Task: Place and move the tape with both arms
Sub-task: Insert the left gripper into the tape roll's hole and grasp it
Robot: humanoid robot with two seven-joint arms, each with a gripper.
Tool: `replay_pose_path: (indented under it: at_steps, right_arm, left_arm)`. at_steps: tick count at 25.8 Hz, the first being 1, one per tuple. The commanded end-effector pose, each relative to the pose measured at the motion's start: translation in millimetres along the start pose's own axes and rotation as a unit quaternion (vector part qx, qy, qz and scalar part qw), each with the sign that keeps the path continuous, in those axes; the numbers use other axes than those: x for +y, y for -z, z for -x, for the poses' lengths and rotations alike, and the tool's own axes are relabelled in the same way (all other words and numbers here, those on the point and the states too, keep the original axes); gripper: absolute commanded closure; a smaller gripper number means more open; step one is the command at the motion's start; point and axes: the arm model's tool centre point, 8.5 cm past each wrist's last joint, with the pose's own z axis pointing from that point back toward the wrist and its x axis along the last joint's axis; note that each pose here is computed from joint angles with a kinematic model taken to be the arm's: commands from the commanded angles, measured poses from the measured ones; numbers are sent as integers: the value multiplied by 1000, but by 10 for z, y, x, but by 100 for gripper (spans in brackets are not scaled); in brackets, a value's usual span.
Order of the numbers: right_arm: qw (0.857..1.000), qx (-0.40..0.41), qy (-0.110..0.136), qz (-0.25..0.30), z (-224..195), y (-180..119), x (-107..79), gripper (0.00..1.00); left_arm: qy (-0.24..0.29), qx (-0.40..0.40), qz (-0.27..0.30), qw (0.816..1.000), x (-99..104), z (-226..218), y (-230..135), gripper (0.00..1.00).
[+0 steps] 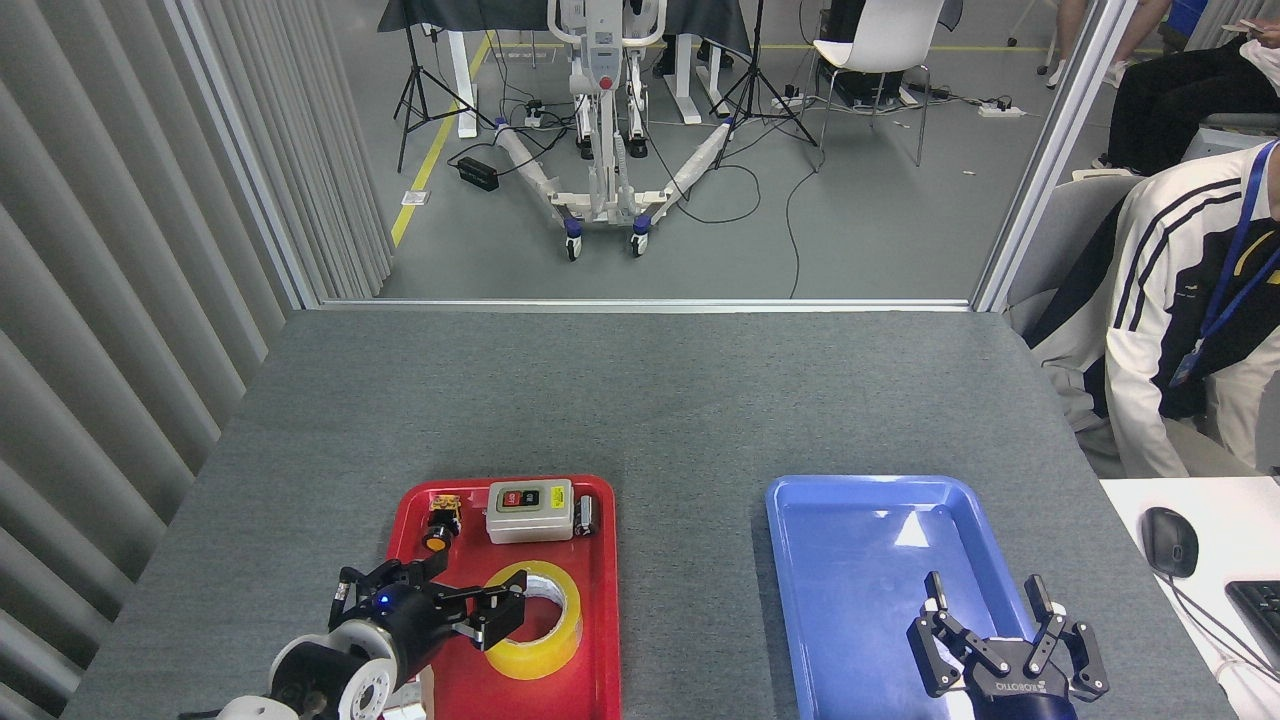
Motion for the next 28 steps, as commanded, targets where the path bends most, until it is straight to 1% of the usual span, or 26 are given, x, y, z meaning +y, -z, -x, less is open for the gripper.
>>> replay_pose_path:
  at_steps: [1, 3, 7, 9, 11, 14, 17, 21, 28]
  right_arm:
    - [1000, 0, 1, 0, -3, -4, 3, 0]
    - [1000, 0, 1, 0, -3, -4, 3, 0]
    - [1000, 0, 0, 0, -3, -4, 3, 0]
    - [1000, 0, 1, -1, -2, -5, 8, 0]
    - [1000, 0, 0, 0, -3, -4, 3, 0]
    - [1000, 0, 1, -1, -2, -5, 8, 0]
    - [1000, 0, 0, -2, -7, -6, 15, 0]
    - [1000, 0, 0, -3, -4, -7, 20, 0]
    - [1000, 0, -1, -3, -6, -7, 20, 0]
  left_arm:
    - [40, -19, 20, 999, 112, -75, 74, 0]
    - [41, -17, 38, 998, 117, -59, 109, 0]
    - [32, -1, 105, 994, 114, 40, 164, 0]
    - [29, 4, 133, 991, 80, 75, 188, 0]
    - [25, 3, 147, 989, 48, 76, 196, 0]
    - [15, 17, 175, 984, -28, 200, 264, 0]
    - [10, 25, 212, 977, -49, 263, 295, 0]
    - [7, 34, 229, 973, 36, 342, 333, 0]
    - [-14, 48, 258, 965, 24, 407, 407, 1]
